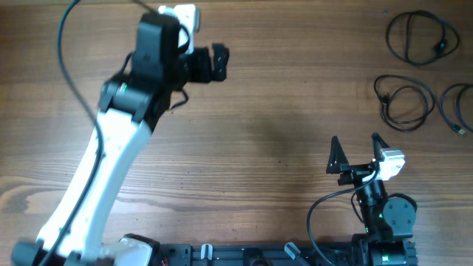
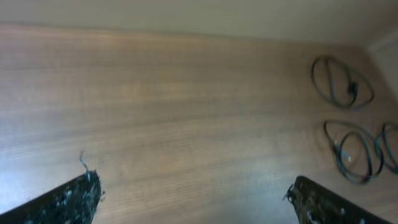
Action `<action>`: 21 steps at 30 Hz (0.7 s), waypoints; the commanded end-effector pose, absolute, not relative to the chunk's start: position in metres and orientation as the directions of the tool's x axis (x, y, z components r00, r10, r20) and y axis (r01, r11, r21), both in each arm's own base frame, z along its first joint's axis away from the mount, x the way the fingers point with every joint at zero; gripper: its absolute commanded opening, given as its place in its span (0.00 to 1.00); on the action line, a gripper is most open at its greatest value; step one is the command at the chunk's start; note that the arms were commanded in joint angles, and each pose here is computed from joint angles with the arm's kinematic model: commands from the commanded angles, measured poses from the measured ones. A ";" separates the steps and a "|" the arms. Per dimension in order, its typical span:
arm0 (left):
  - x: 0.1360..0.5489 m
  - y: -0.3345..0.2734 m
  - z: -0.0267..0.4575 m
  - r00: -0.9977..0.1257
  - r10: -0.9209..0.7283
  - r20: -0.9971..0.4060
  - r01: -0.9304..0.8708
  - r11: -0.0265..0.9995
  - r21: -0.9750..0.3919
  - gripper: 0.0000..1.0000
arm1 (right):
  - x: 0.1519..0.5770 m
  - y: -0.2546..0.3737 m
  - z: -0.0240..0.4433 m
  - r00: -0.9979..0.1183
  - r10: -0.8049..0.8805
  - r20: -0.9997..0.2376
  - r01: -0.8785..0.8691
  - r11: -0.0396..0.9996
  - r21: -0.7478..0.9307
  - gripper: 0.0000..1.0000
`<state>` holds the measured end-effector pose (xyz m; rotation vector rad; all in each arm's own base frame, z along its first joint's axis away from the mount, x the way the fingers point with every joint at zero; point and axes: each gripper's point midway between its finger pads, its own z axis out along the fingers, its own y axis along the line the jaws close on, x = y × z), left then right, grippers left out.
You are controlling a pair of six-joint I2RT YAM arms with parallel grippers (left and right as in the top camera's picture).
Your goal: Untangle cables
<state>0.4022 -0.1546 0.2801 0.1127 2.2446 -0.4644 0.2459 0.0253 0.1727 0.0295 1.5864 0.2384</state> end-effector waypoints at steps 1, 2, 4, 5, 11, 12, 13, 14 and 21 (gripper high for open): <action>0.381 -0.125 0.273 -0.593 -0.098 -0.799 0.214 0.938 -0.274 1.00 | 0.245 0.023 0.176 -0.015 0.158 -0.987 -0.120 0.980 0.159 1.00; 0.376 -0.118 0.273 -0.566 -0.114 -0.816 0.212 0.937 -0.278 1.00 | 0.245 0.023 0.176 -0.015 0.158 -0.987 -0.120 0.980 0.159 1.00; 0.361 -0.101 0.271 -0.491 -0.152 -0.858 0.214 0.934 -0.288 1.00 | 0.245 0.023 0.176 -0.015 0.158 -0.987 -0.120 0.980 0.159 1.00; 0.355 -0.094 0.270 -0.462 -0.165 -0.872 0.208 0.935 -0.288 1.00 | 0.245 0.023 0.176 -0.015 0.158 -0.987 -0.120 0.980 0.159 1.00; 0.317 -0.056 0.260 -0.306 -0.220 -0.926 0.165 0.946 -0.280 1.00 | 0.245 0.023 0.176 -0.015 0.158 -0.987 -0.120 0.980 0.158 1.00; 0.313 -0.052 0.258 -0.288 -0.225 -0.931 0.158 0.947 -0.278 1.00 | 0.245 0.023 0.176 -0.015 0.158 -0.987 -0.120 0.980 0.158 1.00; 0.307 -0.047 0.257 -0.265 -0.231 -0.936 0.149 0.949 -0.277 1.00 | 0.245 0.023 0.176 -0.015 0.158 -0.987 -0.120 0.980 0.158 1.00; 0.301 -0.042 0.254 -0.243 -0.236 -0.941 0.140 0.951 -0.275 1.00 | 0.245 0.023 0.176 -0.015 0.158 -0.987 -0.120 0.980 0.159 1.00; 0.270 -0.020 0.235 -0.103 -0.222 -0.970 0.107 0.967 -0.232 1.00 | 0.245 0.024 0.176 -0.016 0.158 -0.987 -0.120 0.980 0.159 1.00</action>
